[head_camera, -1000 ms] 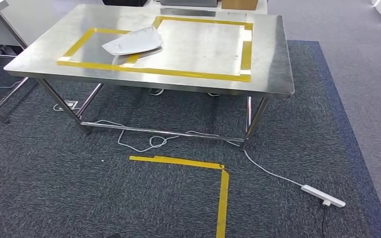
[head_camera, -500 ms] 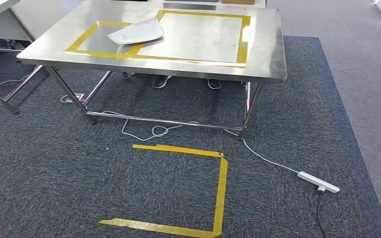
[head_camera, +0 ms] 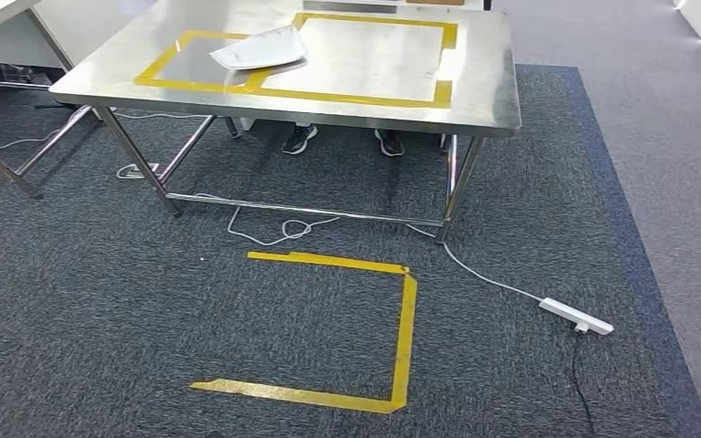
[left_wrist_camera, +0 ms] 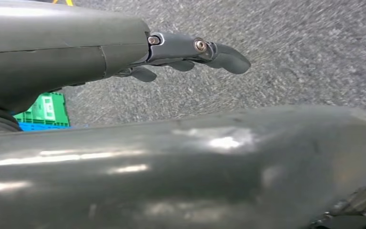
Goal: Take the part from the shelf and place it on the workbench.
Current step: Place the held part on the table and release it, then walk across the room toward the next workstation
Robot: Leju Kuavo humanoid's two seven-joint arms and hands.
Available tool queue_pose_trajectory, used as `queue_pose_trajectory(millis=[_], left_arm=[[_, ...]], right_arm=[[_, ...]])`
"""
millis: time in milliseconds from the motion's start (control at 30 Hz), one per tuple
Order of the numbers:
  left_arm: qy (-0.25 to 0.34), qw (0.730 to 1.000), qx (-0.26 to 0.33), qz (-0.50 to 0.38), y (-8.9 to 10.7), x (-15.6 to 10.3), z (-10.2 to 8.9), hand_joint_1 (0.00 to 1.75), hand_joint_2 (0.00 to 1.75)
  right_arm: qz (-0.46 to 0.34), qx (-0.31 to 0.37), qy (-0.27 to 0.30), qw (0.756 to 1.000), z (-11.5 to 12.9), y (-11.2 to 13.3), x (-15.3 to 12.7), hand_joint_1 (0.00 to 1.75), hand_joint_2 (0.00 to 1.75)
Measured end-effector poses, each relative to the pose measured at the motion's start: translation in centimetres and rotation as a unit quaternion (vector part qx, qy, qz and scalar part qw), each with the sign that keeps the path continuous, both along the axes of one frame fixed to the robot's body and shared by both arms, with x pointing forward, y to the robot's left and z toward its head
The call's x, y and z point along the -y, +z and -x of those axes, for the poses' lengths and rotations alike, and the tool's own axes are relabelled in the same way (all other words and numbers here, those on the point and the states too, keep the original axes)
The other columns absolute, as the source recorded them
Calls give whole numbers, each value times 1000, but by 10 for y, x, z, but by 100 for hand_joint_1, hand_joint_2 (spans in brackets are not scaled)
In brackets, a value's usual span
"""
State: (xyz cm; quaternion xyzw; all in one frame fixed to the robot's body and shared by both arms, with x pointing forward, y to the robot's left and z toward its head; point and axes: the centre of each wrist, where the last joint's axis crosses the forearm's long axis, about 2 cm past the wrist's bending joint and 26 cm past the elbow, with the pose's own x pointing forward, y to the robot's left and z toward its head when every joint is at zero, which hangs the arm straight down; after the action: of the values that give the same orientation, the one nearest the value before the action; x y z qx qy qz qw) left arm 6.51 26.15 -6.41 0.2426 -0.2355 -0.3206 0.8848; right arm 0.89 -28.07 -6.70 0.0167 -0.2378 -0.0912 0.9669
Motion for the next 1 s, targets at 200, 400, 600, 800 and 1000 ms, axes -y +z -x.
queue_pose_trajectory(millis=[200,400,600,800,1000], left_arm=[[10,1000,-5,6,2,1,4,0,0],[14,1000,-9,11,5,2,6,0,0],[18,1000,-5,12,8,3,5,0,0],[22,1000,-5,14,10,3,4,0,0],[31,999,-9,19,11,2,6,0,0]], right_arm=[[-1,-1,-3,1000,1,0,-1,0,0],[-2,0,-9,1000,-1,0,0,0,0],[4,1,-10,1000,-1,0,3,0,0],[11,5,-10,1000,-2,0,6,0,0],[16,7,-5,1000,-3,-1,9,0,0]])
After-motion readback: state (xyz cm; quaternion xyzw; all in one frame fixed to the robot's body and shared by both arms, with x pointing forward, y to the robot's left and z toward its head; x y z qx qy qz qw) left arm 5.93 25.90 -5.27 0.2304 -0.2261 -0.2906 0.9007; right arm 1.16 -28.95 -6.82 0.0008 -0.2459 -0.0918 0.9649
